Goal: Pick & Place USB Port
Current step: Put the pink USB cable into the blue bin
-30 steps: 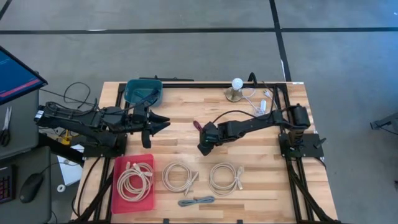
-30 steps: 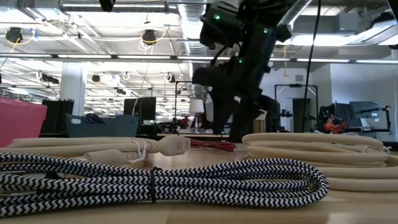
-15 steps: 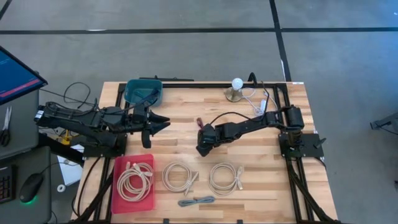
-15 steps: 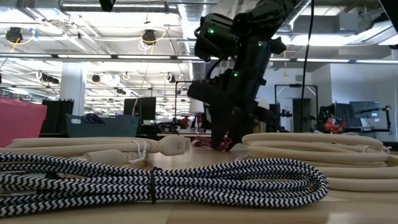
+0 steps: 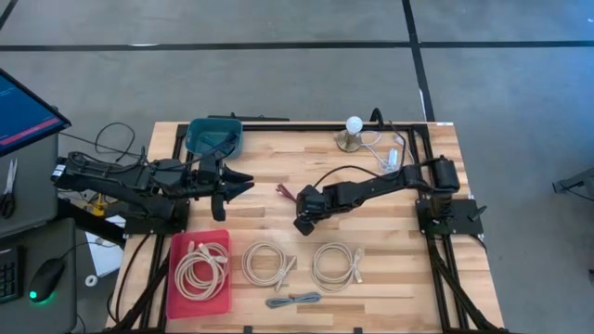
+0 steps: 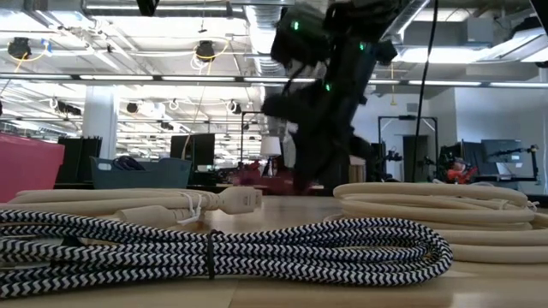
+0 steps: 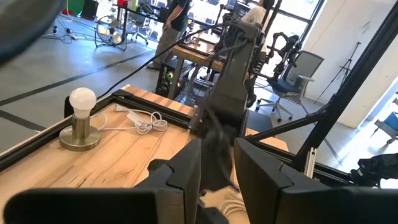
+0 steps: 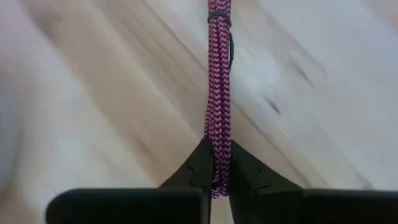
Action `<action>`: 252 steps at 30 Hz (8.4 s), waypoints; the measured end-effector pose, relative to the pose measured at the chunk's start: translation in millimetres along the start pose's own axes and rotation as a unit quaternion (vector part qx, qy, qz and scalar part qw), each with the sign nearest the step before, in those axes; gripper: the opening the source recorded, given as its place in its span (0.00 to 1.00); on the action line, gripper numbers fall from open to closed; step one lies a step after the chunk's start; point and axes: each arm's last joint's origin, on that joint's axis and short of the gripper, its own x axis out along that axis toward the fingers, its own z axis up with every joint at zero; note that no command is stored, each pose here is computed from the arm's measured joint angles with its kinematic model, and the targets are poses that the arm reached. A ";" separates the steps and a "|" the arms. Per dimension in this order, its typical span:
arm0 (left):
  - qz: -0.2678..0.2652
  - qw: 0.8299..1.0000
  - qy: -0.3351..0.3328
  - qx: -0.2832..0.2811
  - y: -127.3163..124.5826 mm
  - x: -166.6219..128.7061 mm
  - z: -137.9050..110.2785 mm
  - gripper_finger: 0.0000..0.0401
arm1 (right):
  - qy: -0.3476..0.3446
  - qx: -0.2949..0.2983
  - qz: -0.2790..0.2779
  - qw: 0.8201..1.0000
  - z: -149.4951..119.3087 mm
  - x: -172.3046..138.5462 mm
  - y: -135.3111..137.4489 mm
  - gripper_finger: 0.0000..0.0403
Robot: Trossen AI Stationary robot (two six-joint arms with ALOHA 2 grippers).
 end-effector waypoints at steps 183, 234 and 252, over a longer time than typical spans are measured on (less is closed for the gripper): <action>0.497 0.796 -0.242 -0.245 197.6 -77.7 -136.6 0.04 | -0.371 -0.076 0.100 0.920 -5.1 -262.5 -23.1 0.20; 0.425 0.821 -0.211 -0.318 213.0 -65.6 -142.7 0.44 | -0.357 -0.083 0.131 0.921 -12.5 -264.1 -16.3 0.20; 0.432 0.848 -0.082 -0.297 213.7 -53.9 -88.7 0.01 | -0.349 -0.088 0.122 0.925 -13.8 -262.3 -17.6 0.20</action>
